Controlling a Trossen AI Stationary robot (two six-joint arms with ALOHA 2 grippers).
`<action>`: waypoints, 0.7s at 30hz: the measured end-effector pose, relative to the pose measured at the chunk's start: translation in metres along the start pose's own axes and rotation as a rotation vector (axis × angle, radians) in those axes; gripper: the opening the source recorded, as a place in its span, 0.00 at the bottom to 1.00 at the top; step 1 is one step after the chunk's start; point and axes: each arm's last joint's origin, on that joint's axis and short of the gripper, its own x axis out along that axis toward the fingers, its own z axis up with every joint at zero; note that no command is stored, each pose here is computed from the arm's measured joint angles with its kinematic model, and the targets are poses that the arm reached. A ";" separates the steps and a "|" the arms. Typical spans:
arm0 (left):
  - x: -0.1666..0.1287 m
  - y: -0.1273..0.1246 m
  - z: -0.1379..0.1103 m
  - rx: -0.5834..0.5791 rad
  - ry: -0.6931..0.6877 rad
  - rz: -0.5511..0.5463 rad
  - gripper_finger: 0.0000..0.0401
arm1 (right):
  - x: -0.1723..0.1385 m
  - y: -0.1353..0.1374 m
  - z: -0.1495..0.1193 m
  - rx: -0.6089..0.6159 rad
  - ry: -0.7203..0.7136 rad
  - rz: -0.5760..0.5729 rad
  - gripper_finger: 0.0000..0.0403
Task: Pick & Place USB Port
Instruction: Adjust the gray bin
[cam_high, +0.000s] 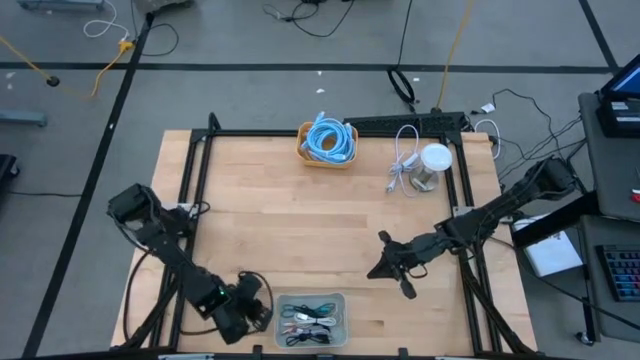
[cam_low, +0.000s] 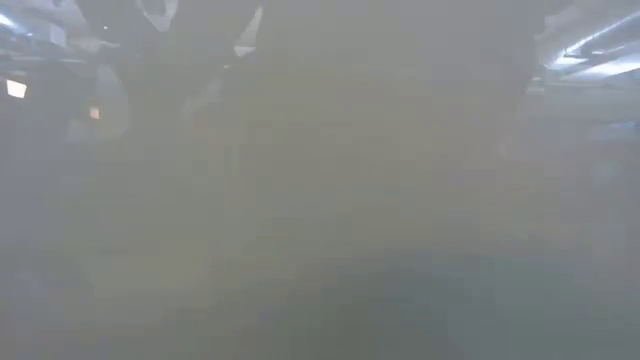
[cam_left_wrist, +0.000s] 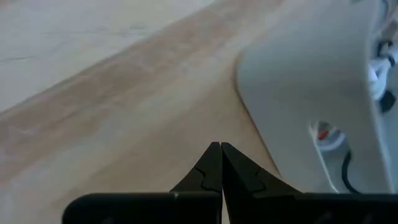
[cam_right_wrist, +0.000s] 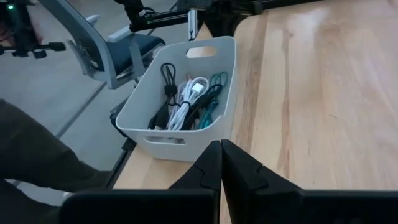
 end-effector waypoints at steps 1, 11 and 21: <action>0.001 -0.005 -0.001 0.008 0.008 -0.010 0.00 | 0.000 0.001 0.000 -0.001 -0.002 -0.004 0.00; 0.018 -0.032 0.006 0.074 0.035 0.000 0.00 | 0.000 0.006 -0.002 0.002 0.001 -0.003 0.00; 0.017 -0.046 0.011 0.089 0.048 -0.030 0.00 | -0.001 0.013 -0.009 -0.007 0.031 -0.021 0.00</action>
